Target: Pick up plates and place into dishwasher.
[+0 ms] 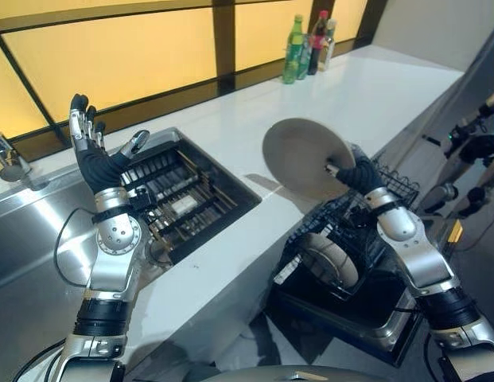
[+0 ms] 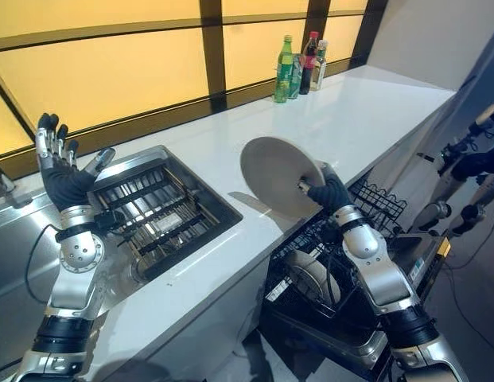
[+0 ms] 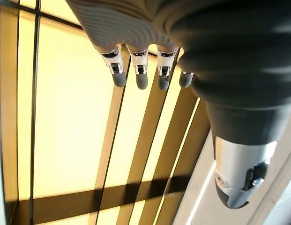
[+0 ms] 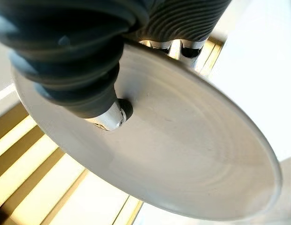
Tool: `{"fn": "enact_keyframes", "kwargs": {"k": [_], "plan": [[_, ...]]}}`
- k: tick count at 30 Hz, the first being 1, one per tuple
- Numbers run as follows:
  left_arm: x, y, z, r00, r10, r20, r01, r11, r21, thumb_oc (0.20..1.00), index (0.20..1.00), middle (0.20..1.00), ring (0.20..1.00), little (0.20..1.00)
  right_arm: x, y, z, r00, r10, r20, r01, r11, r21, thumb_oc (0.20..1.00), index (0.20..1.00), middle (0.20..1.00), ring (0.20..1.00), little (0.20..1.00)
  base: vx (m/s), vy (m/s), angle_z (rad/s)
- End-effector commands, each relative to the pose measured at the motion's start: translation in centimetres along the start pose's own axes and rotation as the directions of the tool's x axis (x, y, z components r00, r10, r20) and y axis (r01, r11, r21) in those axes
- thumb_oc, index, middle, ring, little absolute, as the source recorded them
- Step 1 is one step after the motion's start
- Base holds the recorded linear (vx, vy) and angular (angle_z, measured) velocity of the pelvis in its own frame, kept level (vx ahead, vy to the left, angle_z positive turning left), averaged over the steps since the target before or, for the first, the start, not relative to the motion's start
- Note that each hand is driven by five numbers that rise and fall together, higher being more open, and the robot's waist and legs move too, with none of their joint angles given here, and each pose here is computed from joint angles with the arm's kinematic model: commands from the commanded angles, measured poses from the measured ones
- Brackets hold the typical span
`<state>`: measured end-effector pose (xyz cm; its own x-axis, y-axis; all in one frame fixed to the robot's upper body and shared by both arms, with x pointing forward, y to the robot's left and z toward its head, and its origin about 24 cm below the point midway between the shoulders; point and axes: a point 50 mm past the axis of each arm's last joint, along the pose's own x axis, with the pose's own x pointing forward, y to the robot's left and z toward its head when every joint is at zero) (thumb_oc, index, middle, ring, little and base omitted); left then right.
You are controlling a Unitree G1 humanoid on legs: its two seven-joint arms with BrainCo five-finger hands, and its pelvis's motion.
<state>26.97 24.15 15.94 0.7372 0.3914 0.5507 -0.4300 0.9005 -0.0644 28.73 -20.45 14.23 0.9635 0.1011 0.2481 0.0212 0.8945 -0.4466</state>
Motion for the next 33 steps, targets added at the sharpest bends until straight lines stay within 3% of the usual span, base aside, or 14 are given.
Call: {"fn": "enact_keyframes", "kwargs": {"k": [1, 12, 23, 33], "plan": [[1.1, 1.4, 1.0, 0.998, 0.002, 0.064, -0.004, 1.000, 0.030, 1.000, 1.000, 1.000, 1.000, 1.000, -0.1, -3.5, 1.4, 0.975, -0.188, 0.120, 0.193, 0.981, -0.035, 0.200, 0.200, 0.200, 0.200, 0.200, 0.07, 0.032, -0.27], [1.0, 3.5, 0.3, 1.000, 0.022, 0.019, -0.024, 0.995, 0.094, 1.000, 1.000, 1.000, 1.000, 1.000, -3.3, -5.0, -3.1, 0.931, -0.362, -0.052, 0.358, 0.931, -0.071, 0.200, 0.200, 0.200, 0.200, 0.200, 0.07, -0.073, -0.21], [0.5, 5.6, 0.4, 1.000, 0.011, -0.003, -0.011, 0.985, 0.172, 1.000, 1.000, 1.000, 1.000, 1.000, -5.0, -6.0, -6.2, 0.892, -0.405, -0.202, 0.398, 0.914, -0.074, 0.200, 0.200, 0.200, 0.200, 0.200, 0.06, -0.268, 0.09], [1.8, 3.9, 0.8, 0.999, 0.008, 0.046, -0.015, 0.989, 0.147, 1.000, 1.000, 1.000, 1.000, 1.000, -2.3, -7.0, -6.0, 0.879, -0.442, -0.176, 0.414, 0.893, -0.176, 0.200, 0.200, 0.200, 0.200, 0.200, -0.08, -0.161, 0.20]]}}
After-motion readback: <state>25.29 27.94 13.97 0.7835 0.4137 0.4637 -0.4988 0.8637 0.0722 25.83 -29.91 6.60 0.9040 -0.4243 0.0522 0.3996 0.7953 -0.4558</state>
